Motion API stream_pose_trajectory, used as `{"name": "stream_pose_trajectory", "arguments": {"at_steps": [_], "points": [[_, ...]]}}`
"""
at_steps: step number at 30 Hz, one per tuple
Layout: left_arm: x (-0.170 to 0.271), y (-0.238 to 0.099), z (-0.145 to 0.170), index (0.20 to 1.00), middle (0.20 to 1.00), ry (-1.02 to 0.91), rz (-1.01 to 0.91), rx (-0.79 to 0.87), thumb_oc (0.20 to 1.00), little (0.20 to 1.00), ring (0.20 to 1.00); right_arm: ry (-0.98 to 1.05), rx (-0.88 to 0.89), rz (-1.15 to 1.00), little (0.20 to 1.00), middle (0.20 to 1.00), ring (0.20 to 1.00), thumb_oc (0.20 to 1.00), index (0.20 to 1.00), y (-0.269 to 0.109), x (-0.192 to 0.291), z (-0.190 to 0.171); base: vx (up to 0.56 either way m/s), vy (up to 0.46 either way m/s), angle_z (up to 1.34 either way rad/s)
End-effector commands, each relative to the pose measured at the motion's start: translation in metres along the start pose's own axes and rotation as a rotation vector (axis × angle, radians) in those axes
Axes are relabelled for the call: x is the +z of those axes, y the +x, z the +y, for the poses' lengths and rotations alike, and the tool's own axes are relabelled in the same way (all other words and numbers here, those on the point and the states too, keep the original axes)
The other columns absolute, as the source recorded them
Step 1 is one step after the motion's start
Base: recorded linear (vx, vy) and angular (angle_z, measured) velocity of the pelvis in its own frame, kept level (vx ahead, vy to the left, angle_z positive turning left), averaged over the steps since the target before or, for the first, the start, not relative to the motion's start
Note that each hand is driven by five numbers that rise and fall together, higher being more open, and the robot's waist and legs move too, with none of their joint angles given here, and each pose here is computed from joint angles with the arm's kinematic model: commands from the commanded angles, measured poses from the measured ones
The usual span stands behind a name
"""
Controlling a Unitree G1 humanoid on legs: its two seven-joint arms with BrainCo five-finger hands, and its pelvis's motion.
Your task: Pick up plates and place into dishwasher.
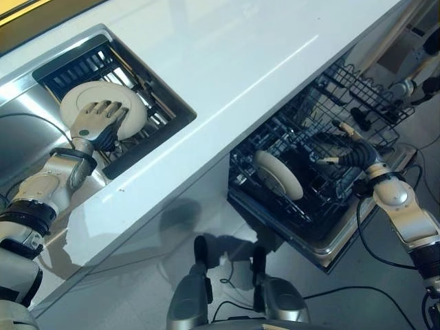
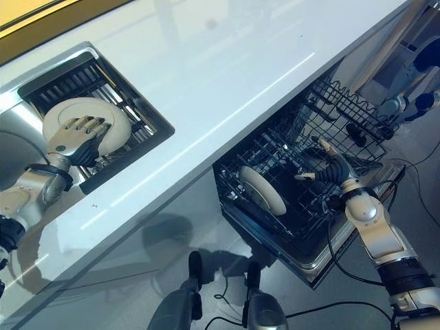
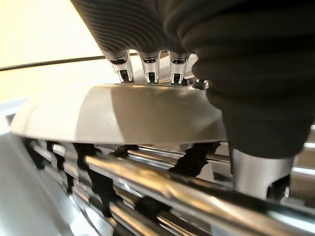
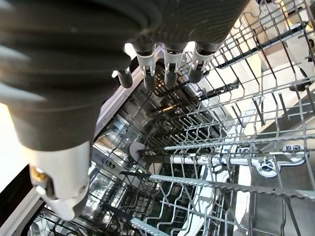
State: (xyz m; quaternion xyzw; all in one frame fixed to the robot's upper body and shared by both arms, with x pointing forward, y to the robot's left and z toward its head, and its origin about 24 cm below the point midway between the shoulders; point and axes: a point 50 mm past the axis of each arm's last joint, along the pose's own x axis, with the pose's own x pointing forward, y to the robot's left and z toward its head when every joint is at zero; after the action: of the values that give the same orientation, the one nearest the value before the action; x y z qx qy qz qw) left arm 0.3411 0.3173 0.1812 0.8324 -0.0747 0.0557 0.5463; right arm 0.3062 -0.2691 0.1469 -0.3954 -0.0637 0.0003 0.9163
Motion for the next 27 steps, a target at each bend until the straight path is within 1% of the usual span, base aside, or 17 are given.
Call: {"name": "stream_pose_trajectory", "arguments": {"at_steps": [1, 5, 9, 13, 19, 23, 25, 27], "points": [[-0.019, 0.002, 0.0, 1.0, 1.0, 0.121, 0.06, -0.104, 1.0, 1.0, 1.0, -0.013, -0.045, -0.15, 1.0, 1.0, 1.0, 1.0, 1.0, 0.014, 0.035, -0.025, -0.05, 0.002, -0.01], [-0.021, 0.005, -0.005, 1.0, 1.0, 0.174, 0.092, -0.161, 1.0, 1.0, 1.0, -0.001, -0.042, -0.162, 1.0, 1.0, 1.0, 1.0, 1.0, 0.019, 0.04, -0.024, -0.02, -0.002, 0.0], [-0.026, 0.005, -0.013, 1.0, 1.0, 0.262, 0.156, -0.261, 1.0, 1.0, 1.0, 0.011, -0.033, -0.169, 1.0, 1.0, 1.0, 1.0, 1.0, 0.022, 0.043, -0.02, 0.0, 0.0, 0.0], [-0.024, 0.005, -0.023, 1.0, 1.0, 0.281, 0.185, -0.322, 1.0, 1.0, 1.0, 0.017, -0.036, -0.171, 1.0, 1.0, 1.0, 1.0, 1.0, 0.024, 0.044, -0.02, -0.03, -0.004, 0.01], [-0.025, 0.002, -0.036, 1.0, 1.0, 0.317, 0.249, -0.468, 1.0, 1.0, 1.0, 0.026, -0.034, -0.176, 1.0, 1.0, 1.0, 1.0, 1.0, 0.028, 0.047, -0.018, -0.03, -0.008, 0.01], [-0.029, -0.002, -0.042, 1.0, 1.0, 0.387, 0.304, -0.562, 1.0, 1.0, 1.0, 0.028, -0.027, -0.18, 1.0, 1.0, 1.0, 1.0, 1.0, 0.03, 0.05, -0.018, -0.02, -0.008, -0.04], [-0.029, -0.003, -0.044, 1.0, 1.0, 0.437, 0.326, -0.591, 1.0, 1.0, 1.0, 0.028, -0.024, -0.181, 1.0, 1.0, 1.0, 1.0, 1.0, 0.031, 0.05, -0.017, -0.02, -0.011, -0.08], [-0.028, -0.003, -0.043, 1.0, 1.0, 0.481, 0.34, -0.574, 1.0, 1.0, 1.0, 0.026, -0.021, -0.187, 1.0, 1.0, 1.0, 1.0, 1.0, 0.032, 0.052, -0.015, -0.03, -0.011, -0.07]]}}
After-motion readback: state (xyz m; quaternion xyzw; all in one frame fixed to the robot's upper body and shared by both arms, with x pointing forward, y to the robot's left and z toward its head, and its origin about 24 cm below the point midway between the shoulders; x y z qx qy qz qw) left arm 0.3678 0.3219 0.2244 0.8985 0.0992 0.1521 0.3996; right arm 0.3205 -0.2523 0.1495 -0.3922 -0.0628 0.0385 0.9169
